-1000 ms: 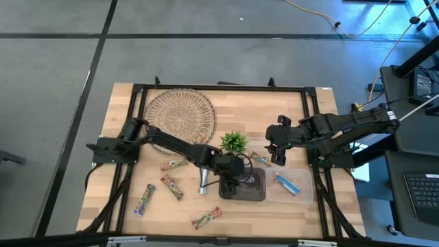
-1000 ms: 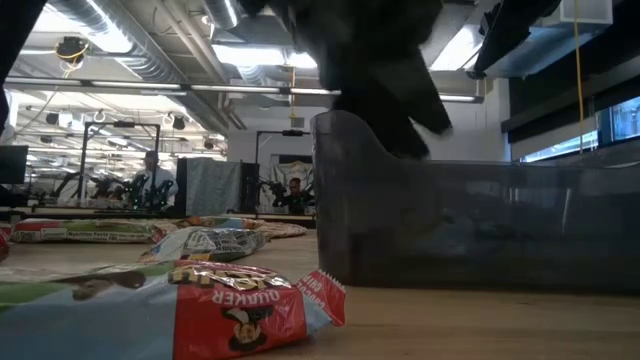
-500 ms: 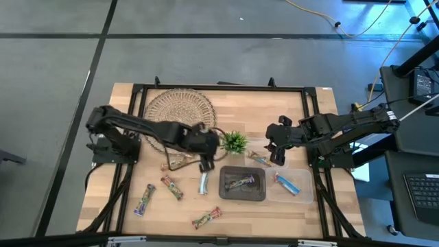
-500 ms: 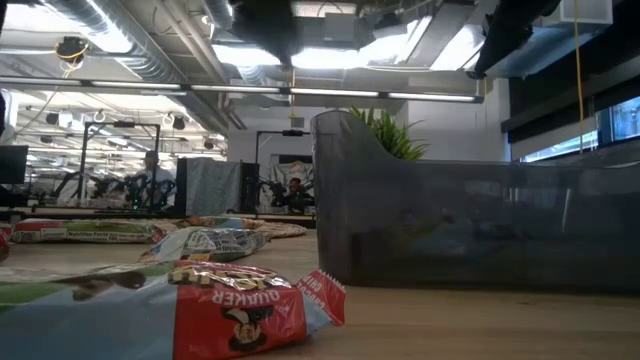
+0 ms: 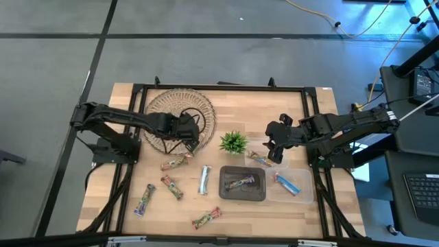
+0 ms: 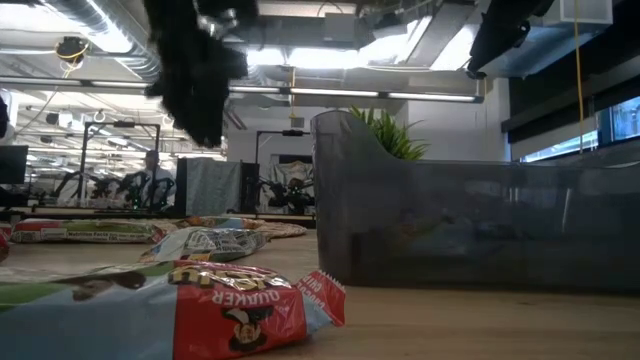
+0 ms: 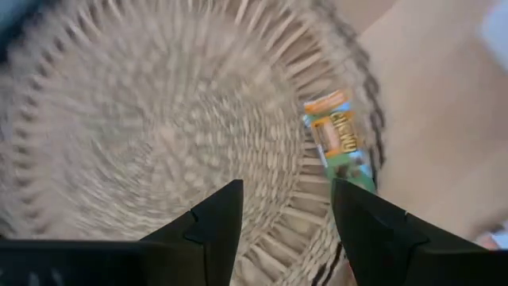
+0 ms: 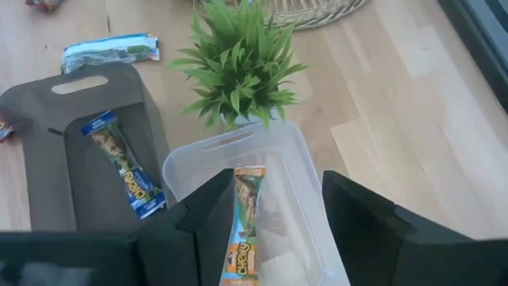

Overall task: Pick and place Granola Bars by type
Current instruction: Put the orange granola bar into the top transparent bin

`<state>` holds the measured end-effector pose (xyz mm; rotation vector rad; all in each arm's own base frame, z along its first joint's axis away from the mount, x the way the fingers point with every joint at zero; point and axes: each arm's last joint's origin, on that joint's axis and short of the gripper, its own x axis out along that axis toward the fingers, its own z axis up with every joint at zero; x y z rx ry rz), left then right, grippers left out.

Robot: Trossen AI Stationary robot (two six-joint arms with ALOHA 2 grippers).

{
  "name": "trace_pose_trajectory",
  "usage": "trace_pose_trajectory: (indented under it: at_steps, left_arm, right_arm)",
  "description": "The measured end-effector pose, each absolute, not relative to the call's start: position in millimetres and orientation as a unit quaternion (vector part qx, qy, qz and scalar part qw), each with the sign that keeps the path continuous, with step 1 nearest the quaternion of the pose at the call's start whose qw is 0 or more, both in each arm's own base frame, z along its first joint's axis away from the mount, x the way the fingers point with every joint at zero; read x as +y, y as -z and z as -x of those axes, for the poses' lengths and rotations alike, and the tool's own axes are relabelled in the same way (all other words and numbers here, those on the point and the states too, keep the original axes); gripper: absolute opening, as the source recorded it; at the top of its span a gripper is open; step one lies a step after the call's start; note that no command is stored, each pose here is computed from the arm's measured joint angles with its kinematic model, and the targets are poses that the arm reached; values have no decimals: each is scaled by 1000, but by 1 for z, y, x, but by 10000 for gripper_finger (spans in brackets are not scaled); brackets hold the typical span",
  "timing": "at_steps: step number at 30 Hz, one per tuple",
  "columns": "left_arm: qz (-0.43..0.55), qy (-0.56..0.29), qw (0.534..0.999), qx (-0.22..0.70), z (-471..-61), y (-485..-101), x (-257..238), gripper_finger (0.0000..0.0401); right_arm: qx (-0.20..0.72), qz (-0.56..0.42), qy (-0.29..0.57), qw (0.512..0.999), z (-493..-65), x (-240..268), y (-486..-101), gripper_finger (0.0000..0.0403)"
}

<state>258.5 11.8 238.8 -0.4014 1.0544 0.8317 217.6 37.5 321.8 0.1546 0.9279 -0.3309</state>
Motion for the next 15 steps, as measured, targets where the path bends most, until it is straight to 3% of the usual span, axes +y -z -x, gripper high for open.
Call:
trace_pose_trajectory:
  at_steps: [8, 15]
  left_arm:
    - [260, -353, 796, 418, -270, -193, 18, 185]
    - [252, -346, 794, 431, -281, -175, 18, 186]
  right_arm:
    - [441, -75, 158, 880, -218, 38, -322, 194]
    - [430, -79, 160, 885, -220, 38, -324, 194]
